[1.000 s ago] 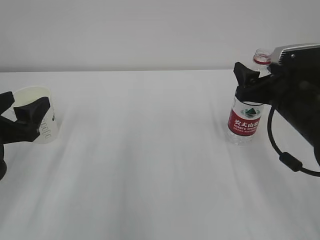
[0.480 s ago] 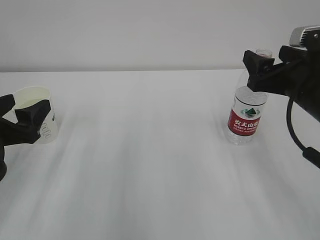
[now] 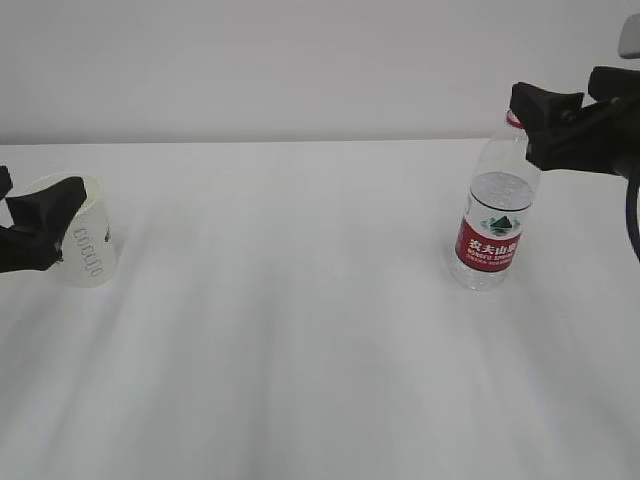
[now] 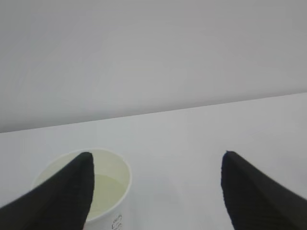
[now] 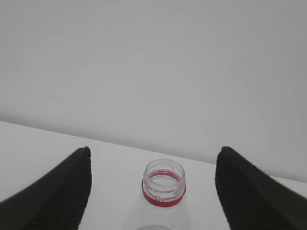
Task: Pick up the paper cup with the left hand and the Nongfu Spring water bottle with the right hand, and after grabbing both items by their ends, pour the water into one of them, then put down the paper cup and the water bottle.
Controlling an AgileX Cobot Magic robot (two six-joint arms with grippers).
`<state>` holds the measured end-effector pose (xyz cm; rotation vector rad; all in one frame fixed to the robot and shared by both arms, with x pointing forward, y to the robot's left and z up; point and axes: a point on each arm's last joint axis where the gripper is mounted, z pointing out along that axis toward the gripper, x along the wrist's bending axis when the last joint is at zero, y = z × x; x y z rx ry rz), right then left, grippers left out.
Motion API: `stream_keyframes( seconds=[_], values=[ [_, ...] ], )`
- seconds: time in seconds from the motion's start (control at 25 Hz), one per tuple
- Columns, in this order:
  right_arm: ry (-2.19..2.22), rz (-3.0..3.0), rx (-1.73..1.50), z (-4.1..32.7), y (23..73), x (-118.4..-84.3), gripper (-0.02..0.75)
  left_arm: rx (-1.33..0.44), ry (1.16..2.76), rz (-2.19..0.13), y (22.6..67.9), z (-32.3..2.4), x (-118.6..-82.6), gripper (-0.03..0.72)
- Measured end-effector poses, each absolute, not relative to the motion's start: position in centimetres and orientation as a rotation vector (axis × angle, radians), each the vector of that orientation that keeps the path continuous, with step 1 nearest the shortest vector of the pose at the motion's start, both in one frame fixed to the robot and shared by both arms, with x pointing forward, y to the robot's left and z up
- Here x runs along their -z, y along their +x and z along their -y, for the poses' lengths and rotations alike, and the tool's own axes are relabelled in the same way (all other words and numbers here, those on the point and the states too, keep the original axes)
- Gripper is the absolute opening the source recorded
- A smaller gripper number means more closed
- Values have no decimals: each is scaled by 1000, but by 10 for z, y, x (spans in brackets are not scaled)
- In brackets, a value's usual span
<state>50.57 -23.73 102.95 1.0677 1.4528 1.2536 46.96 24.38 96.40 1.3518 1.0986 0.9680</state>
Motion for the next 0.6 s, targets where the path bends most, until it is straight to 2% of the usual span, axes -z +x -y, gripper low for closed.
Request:
stream_keyframes(
  seconds=[0.6],
  values=[
    [1102, -1543, -1207, 246, 462, -1064, 608, -997, 1292, -1050, 421, -256, -1027, 591]
  ],
)
